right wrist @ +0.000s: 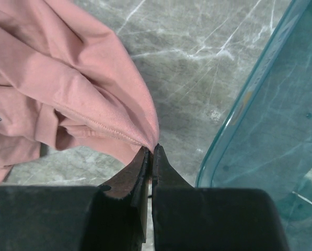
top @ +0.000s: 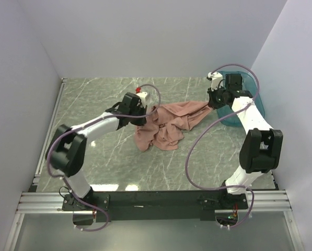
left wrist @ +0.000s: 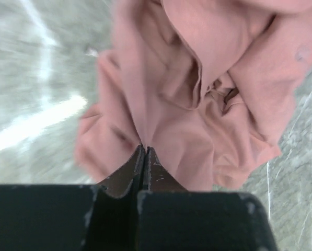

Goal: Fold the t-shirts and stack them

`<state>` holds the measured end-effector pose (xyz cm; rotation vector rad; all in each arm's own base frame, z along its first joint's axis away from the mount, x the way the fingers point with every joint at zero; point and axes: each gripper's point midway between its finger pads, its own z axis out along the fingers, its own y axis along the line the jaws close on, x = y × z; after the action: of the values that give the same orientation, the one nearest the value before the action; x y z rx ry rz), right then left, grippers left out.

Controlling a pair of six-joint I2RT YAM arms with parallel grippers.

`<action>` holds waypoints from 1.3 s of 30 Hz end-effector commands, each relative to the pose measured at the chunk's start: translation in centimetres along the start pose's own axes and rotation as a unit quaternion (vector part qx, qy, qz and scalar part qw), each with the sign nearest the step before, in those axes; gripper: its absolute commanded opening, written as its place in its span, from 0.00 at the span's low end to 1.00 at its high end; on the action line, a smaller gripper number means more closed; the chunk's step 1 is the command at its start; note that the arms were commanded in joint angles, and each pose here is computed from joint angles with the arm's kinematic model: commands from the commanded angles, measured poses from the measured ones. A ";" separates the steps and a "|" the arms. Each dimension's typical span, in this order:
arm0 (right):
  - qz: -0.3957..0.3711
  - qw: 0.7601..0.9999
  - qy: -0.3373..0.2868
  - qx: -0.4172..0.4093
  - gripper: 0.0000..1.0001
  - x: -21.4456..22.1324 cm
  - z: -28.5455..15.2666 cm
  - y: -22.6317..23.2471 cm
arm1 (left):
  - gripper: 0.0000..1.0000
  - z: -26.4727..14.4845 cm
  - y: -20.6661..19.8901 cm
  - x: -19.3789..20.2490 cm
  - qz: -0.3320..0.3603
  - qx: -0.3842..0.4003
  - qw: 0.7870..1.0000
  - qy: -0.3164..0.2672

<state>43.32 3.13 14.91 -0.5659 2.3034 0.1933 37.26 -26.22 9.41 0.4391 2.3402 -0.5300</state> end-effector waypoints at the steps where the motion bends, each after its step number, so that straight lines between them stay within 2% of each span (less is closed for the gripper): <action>1: -0.029 0.998 -0.053 0.010 0.00 -3.4 -3.8 0.1 | 0.00 -6.0 0.1 -6.2 0.020 -0.038 0.992 -0.116; 4: -0.038 0.996 -0.076 0.005 0.00 -4.8 -5.7 0.7 | 0.00 -11.7 0.4 -9.3 0.015 -0.067 0.977 -0.202; 10: -0.067 0.989 -0.129 -0.006 0.00 -8.3 -11.0 2.4 | 0.00 -18.9 0.4 -11.4 0.015 -0.086 0.954 -0.286; 18: -0.128 0.964 -0.231 0.024 0.00 -13.8 -21.5 4.5 | 0.00 -28.7 -0.3 -13.6 0.021 -0.091 0.917 -0.389; 20: -0.144 0.953 -0.266 0.034 0.00 -15.1 -24.8 5.4 | 0.01 -33.4 -1.1 -14.4 0.021 -0.079 0.893 -0.444; 24: -0.171 0.927 -0.330 0.053 0.00 -16.8 -30.5 7.1 | 0.00 -39.2 -2.3 -15.3 0.029 -0.057 0.857 -0.512; 28: -0.191 0.892 -0.401 0.078 0.00 -18.3 -36.5 8.9 | 0.01 -47.4 -3.7 -15.4 0.037 -0.030 0.798 -0.601; 34: -0.215 0.840 -0.483 0.121 0.00 -19.4 -45.4 11.4 | 0.01 -54.9 -6.2 -15.6 0.071 0.010 0.754 -0.653; 39: -0.222 0.805 -0.532 0.138 0.00 -19.3 -50.9 13.4 | 0.01 -58.9 -8.2 -15.5 0.096 0.048 0.729 -0.676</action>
<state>20.08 6.56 60.77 -0.6526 1.1551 -0.0333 14.16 -7.16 59.81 0.1252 0.9190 -0.5483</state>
